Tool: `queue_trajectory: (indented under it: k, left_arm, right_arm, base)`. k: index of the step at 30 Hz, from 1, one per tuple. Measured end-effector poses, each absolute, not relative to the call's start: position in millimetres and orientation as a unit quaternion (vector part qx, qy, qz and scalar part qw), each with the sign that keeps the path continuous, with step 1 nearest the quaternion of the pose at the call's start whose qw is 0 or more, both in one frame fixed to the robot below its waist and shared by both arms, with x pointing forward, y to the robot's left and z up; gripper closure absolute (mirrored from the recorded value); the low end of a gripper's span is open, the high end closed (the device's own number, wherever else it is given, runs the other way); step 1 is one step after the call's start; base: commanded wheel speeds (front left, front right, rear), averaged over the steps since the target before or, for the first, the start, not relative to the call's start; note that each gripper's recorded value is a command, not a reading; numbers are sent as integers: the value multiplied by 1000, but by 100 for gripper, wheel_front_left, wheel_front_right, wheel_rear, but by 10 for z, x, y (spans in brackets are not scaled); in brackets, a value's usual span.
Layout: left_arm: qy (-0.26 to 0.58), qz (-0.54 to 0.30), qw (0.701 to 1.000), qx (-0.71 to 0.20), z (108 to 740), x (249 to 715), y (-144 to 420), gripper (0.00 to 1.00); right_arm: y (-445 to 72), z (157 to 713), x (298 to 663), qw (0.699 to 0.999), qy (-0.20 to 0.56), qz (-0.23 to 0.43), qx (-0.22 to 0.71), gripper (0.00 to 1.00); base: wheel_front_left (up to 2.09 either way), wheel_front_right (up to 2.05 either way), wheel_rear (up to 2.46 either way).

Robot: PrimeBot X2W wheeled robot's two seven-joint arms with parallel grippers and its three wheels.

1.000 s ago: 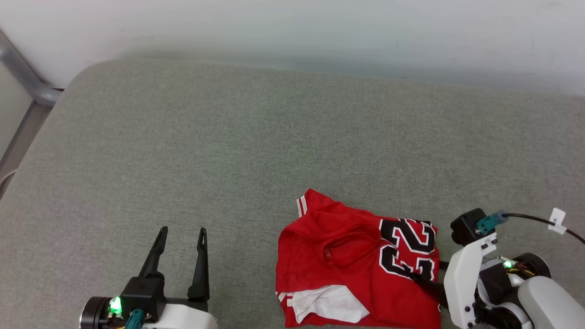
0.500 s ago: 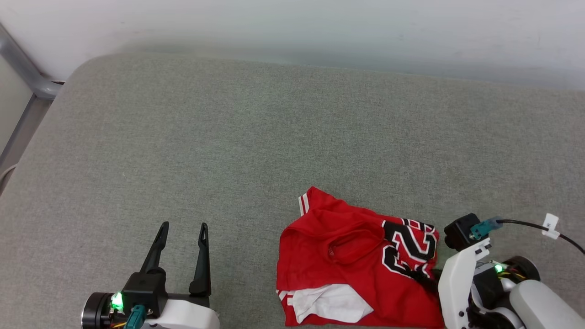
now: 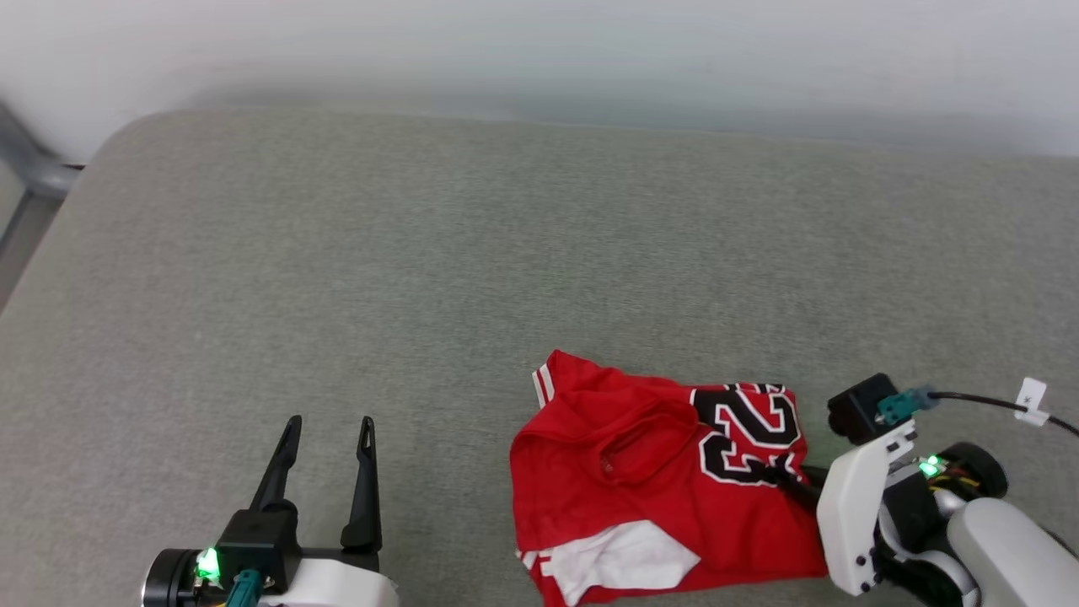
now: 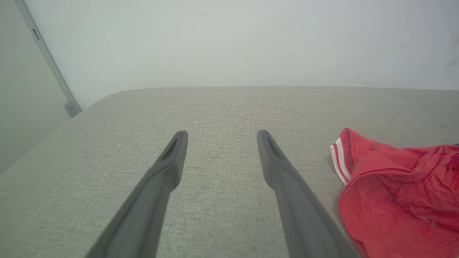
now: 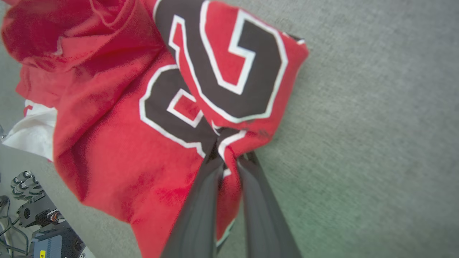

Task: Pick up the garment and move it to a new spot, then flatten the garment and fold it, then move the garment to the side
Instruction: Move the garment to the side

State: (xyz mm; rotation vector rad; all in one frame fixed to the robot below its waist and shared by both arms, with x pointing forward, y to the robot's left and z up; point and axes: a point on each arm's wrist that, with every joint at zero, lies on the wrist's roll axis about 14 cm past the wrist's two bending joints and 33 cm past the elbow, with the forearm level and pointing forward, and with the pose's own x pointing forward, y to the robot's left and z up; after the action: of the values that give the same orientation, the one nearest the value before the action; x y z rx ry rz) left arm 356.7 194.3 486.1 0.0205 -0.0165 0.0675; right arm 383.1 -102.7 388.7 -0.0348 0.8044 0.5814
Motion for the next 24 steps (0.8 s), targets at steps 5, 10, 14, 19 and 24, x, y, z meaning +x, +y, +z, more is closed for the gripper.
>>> queue_trajectory:
  k: [5, 10, 14, 19, 24]
  left_arm:
    - [-9, 15, 1000, 5, 4845, 3674, 1828, 0]
    - [-12, -18, 1000, 1, 4837, 3842, 1622, 0]
    - [-15, -48, 999, -1, 4831, 3993, 1433, 0]
    - [-16, -84, 996, -3, 4794, 4162, 1206, 0]
    - [-11, -101, 995, -6, 4706, 4286, 1074, 0]
  right_arm:
    - [-1385, 4076, 3957, 902, 352, 246, -51, 100]
    - [-1851, 4300, 4053, 921, 322, 199, -96, 100]
    - [-2258, 4480, 4086, 931, 305, 154, -128, 100]
    - [-2694, 4643, 4076, 939, 296, 98, -142, 100]
    - [-2974, 4700, 4131, 942, 291, 63, -157, 100]
  base:
    - [0, 0, 0]
    - [0, 0, 0]
    - [0, 0, 0]
    - [0, 0, 0]
    - [0, 0, 0]
